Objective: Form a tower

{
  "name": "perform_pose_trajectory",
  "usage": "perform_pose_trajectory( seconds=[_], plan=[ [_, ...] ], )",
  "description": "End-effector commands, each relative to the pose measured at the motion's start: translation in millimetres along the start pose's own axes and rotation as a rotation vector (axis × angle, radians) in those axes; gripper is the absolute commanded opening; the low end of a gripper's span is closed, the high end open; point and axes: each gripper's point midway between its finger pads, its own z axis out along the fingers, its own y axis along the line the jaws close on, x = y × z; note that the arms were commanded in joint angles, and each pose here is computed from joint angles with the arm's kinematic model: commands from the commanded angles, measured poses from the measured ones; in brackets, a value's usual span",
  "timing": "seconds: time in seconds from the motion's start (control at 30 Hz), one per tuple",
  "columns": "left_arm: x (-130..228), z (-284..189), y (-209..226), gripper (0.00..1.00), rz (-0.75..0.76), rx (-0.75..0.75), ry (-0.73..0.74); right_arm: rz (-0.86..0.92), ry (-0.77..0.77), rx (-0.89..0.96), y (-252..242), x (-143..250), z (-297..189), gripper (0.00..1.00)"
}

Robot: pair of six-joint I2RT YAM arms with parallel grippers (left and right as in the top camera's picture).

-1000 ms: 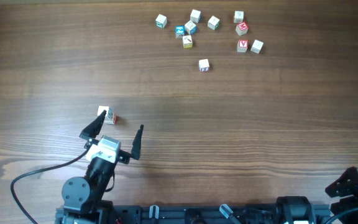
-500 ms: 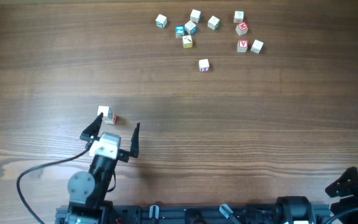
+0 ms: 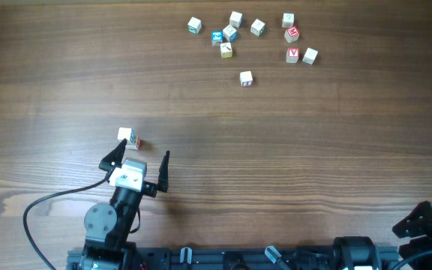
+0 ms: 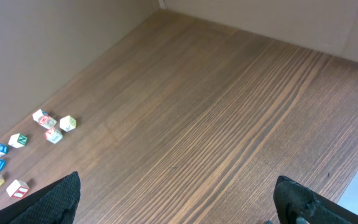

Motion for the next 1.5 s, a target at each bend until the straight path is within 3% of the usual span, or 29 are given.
perform_pose_trajectory(
  seconds=[0.0, 0.3, 0.43, 0.63, 0.7, 0.87, 1.1, 1.23, 1.47],
  plan=[
    [1.9, 0.0, -2.1, 1.00, -0.009, 0.008, 0.002, 0.013, -0.019, 0.009, -2.9, -2.9, -1.7, 1.00],
    [1.9, 0.0, -2.2, 1.00, -0.009, 0.009, 0.002, 0.046, -0.051, -0.036, 10.8, -10.6, 4.1, 1.00],
    [1.9, 0.0, -2.2, 1.00, -0.009, 0.009, 0.002, 0.135, -0.132, -0.279, 71.8, -12.0, 39.9, 1.00],
    [1.9, 0.0, -2.1, 1.00, -0.009, 0.008, 0.002, -0.014, -0.398, -0.776, 154.5, 5.2, 57.0, 1.00],
    [1.9, 0.0, -2.2, 1.00, -0.009, 0.009, 0.002, -0.022, -0.462, -0.818, 160.3, 8.3, 63.2, 1.00],
    [1.9, 0.0, -2.2, 1.00, -0.009, 0.009, 0.002, 0.031, -0.495, -0.850, 161.0, 42.9, 103.1, 1.00],
    [1.9, 0.0, -2.2, 1.00, -0.009, 0.009, 0.002, 0.005, -0.246, -0.676, 140.1, 101.0, 154.8, 1.00],
    [1.9, 0.0, -2.1, 1.00, -0.009, 0.008, 0.002, -0.168, -0.291, -0.695, 145.8, 104.3, 151.0, 1.00],
    [1.9, 0.0, -2.2, 1.00, -0.009, 0.009, 0.002, -0.198, -0.299, -0.701, 147.0, 105.1, 150.1, 1.00]
  ],
)
